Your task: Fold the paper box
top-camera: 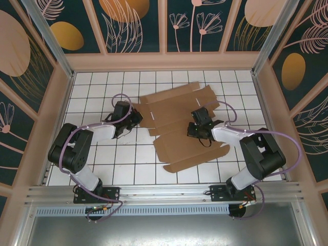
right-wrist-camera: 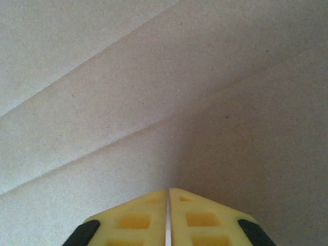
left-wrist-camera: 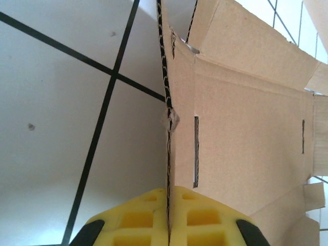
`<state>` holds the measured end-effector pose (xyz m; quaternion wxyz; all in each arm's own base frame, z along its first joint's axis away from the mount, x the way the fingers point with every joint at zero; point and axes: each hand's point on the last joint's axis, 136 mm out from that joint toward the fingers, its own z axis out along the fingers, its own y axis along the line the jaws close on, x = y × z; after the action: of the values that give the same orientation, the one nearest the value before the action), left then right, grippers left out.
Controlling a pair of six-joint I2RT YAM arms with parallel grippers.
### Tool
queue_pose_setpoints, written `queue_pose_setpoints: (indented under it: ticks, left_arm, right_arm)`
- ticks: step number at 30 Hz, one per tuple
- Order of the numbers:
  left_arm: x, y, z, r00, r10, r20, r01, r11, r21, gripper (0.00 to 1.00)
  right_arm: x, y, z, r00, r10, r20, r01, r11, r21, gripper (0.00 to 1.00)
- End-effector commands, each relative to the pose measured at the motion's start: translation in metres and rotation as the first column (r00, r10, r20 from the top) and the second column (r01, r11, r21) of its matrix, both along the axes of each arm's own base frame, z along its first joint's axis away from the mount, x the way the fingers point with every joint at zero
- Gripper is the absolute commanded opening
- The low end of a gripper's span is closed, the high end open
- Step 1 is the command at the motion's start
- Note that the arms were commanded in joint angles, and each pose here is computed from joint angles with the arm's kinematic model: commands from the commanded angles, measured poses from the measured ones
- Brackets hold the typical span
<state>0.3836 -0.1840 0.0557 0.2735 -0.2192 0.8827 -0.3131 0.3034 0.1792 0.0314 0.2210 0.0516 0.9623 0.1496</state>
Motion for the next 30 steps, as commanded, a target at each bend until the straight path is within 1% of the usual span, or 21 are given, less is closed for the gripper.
queue_pose_setpoints:
  ticks: [1,3,4,6,10,14,17,18,19,20,22,24,26,27,28,30]
  left_arm:
    - [0.007,0.005,0.005,1.0,-0.024,0.014,0.024,0.998,0.05,0.0]
    - [0.01,0.006,0.007,0.999,-0.038,0.01,0.037,0.996,0.085,0.0]
    - [0.012,0.006,0.009,0.999,-0.044,0.013,0.043,0.994,0.099,0.01]
    - [0.014,0.007,0.014,0.998,-0.058,0.026,0.054,0.991,0.125,0.04]
    - [0.02,0.007,0.023,0.996,-0.074,0.046,0.066,0.986,0.155,0.08]
    - [0.027,0.003,0.021,0.993,-0.112,0.038,0.105,0.981,0.163,0.09]
    - [0.033,0.009,0.01,0.994,-0.108,0.01,0.105,0.978,0.183,0.13]
    - [0.034,0.014,0.006,0.995,-0.1,-0.001,0.098,0.978,0.186,0.16]
    - [0.035,0.019,0.003,0.996,-0.091,-0.01,0.091,0.978,0.186,0.22]
    - [0.041,0.023,0.006,0.997,-0.082,-0.004,0.081,0.98,0.182,0.31]
    - [0.05,0.03,0.013,0.998,-0.065,0.008,0.063,0.981,0.183,0.47]
    - [0.054,0.04,0.023,0.999,-0.042,0.021,0.037,0.976,0.216,0.58]
    - [0.059,0.053,0.04,0.998,-0.015,0.06,-0.003,0.957,0.291,0.64]
    - [0.062,0.064,0.066,0.993,0.005,0.117,-0.046,0.938,0.344,0.65]
    - [0.064,0.073,0.079,0.989,0.019,0.147,-0.075,0.92,0.385,0.65]
    - [0.065,0.09,0.118,0.973,0.035,0.226,-0.139,0.875,0.464,0.65]
  right_arm:
    - [-0.004,-0.006,-0.012,1.0,-0.013,0.0,0.013,0.999,-0.037,0.1]
    - [-0.006,-0.005,-0.017,1.0,0.001,-0.017,-0.002,0.999,-0.042,0.1]
    - [-0.01,0.001,-0.02,0.999,0.029,-0.026,-0.03,0.998,-0.049,0.1]
    - [-0.016,0.009,-0.024,0.996,0.072,-0.052,-0.074,0.997,-0.03,0.11]
    - [-0.025,0.02,-0.037,0.987,0.115,-0.109,-0.116,0.993,-0.005,0.12]
    - [-0.035,0.044,-0.038,0.976,0.169,-0.135,-0.162,0.985,0.065,0.15]
    - [-0.039,0.055,-0.034,0.977,0.151,-0.151,-0.129,0.981,0.148,0.19]
    - [-0.04,0.058,-0.032,0.978,0.14,-0.155,-0.111,0.978,0.179,0.22]
    - [-0.041,0.061,-0.031,0.978,0.136,-0.161,-0.101,0.973,0.205,0.23]
    - [-0.043,0.068,-0.028,0.977,0.137,-0.166,-0.093,0.963,0.253,0.26]
    - [-0.045,0.077,-0.024,0.974,0.143,-0.177,-0.083,0.947,0.31,0.33]
    - [-0.045,0.086,-0.021,0.971,0.152,-0.186,-0.078,0.931,0.356,0.39]
    - [-0.044,0.092,-0.018,0.969,0.16,-0.188,-0.079,0.921,0.381,0.43]
    - [-0.044,0.097,-0.016,0.967,0.174,-0.188,-0.085,0.911,0.402,0.45]
    - [-0.044,0.101,-0.015,0.964,0.185,-0.188,-0.092,0.904,0.416,0.46]
    - [-0.045,0.115,-0.01,0.956,0.225,-0.187,-0.118,0.882,0.457,0.49]
